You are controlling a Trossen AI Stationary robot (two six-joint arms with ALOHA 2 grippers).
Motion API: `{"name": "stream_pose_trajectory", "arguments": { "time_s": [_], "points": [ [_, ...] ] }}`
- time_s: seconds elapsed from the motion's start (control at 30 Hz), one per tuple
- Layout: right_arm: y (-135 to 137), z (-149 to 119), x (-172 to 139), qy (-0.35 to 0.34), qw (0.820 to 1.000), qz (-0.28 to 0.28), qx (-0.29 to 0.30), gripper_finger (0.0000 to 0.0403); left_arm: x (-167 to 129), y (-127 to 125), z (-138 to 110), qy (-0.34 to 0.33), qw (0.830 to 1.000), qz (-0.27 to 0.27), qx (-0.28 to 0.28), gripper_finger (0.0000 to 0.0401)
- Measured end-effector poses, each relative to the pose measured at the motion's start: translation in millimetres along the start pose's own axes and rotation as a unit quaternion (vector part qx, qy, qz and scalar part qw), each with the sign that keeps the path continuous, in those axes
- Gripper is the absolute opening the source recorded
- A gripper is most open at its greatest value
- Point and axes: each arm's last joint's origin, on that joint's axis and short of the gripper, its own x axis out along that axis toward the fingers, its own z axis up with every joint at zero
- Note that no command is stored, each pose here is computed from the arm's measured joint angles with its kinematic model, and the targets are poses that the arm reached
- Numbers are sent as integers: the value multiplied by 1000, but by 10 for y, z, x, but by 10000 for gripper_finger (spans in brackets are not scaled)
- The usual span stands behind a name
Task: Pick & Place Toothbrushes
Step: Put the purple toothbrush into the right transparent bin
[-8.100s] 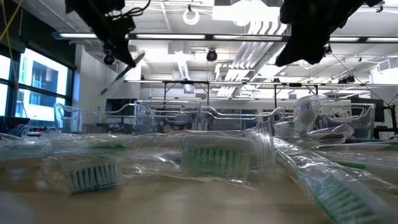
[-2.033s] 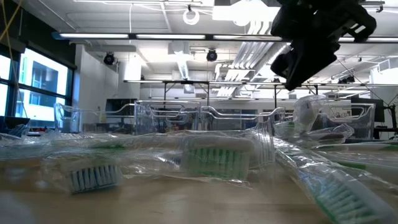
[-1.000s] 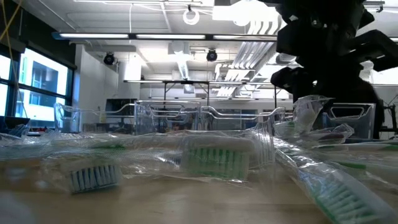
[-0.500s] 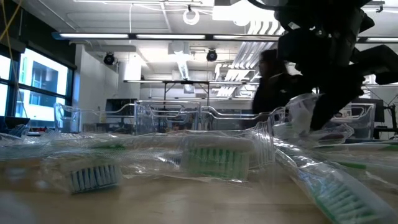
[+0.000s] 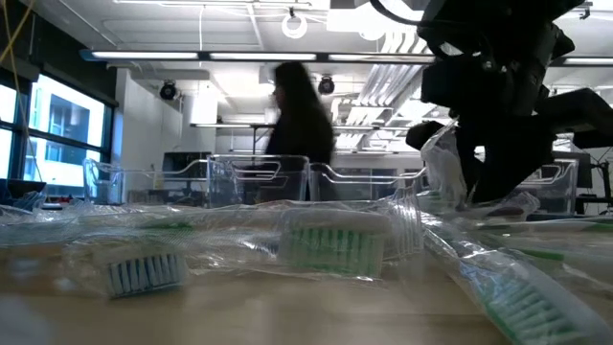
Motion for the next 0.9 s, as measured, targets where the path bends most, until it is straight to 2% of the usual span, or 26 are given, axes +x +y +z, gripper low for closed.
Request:
{"name": "stream_pose_trajectory", "arguments": {
  "time_s": [0.9],
  "points": [
    [-7,-29,112,19,1000,-11,5,119,0,1,0,0,1000,0,0,154]
  ]
}}
